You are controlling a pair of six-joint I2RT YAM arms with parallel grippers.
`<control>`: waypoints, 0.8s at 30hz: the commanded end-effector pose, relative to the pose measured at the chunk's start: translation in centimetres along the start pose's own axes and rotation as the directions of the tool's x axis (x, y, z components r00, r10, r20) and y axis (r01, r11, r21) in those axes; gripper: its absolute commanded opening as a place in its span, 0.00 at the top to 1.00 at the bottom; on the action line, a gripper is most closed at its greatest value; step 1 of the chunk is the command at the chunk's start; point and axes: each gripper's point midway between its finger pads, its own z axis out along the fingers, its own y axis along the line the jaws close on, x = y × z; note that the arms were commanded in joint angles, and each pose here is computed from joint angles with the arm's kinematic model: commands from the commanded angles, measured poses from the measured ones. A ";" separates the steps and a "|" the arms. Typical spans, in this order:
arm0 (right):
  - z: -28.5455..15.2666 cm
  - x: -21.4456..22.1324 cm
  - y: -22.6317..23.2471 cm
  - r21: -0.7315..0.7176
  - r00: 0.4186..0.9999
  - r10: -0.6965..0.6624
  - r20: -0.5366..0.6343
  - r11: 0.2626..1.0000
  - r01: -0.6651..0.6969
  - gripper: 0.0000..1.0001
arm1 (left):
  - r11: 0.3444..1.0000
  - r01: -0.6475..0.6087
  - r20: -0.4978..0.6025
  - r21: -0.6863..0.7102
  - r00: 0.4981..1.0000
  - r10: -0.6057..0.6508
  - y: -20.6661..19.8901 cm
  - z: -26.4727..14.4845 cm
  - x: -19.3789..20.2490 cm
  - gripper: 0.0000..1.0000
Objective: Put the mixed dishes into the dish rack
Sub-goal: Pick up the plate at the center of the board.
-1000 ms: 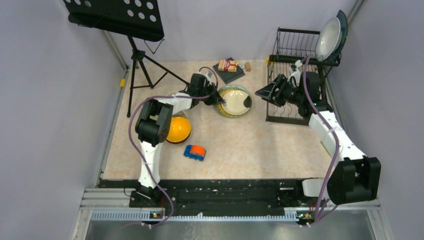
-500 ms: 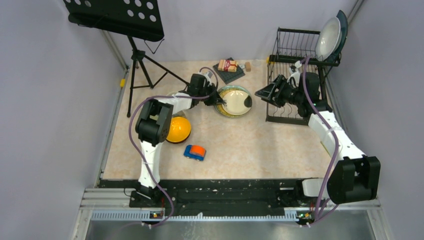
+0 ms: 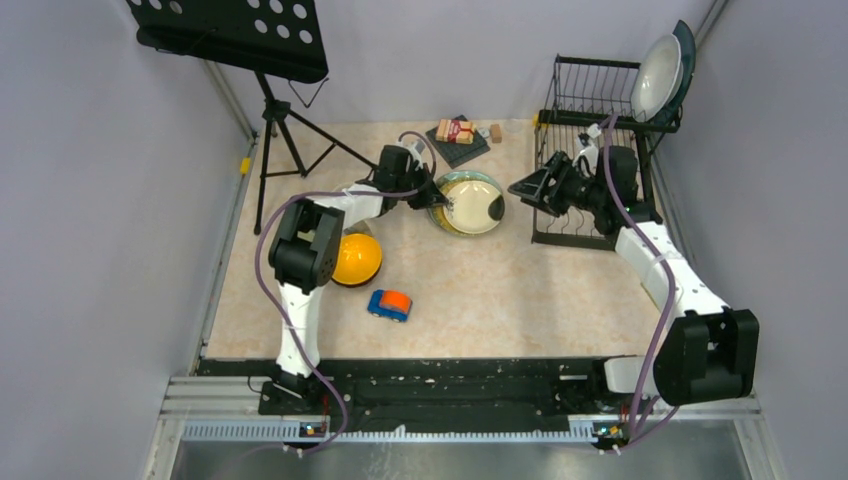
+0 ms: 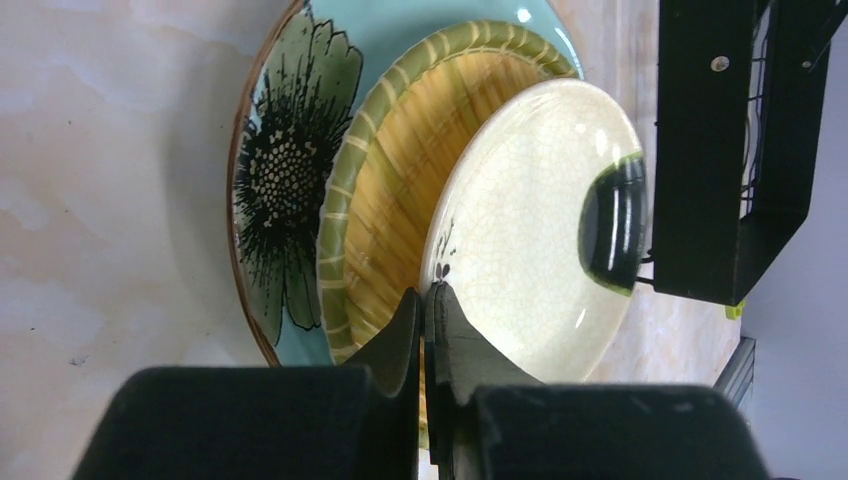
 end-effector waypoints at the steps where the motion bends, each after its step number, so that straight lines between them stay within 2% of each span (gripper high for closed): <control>1: 0.3 0.4 0.8 -0.032 0.999 -0.027 -0.026 0.999 0.026 0.43 | 0.989 -0.113 0.111 0.096 0.989 0.102 -4.9 -3.1 -3.9 1.00; 15: 1.2 1.8 -0.4 0.018 0.996 -0.030 -0.090 0.999 0.032 0.40 | 0.990 -0.090 0.086 0.104 0.993 0.082 -4.4 -3.0 -2.9 1.00; 24: 2.7 3.3 -2.6 0.100 0.987 -0.054 -0.149 0.993 0.069 0.36 | 0.982 -0.066 0.125 0.175 0.991 0.044 -6.0 -4.6 -4.0 1.00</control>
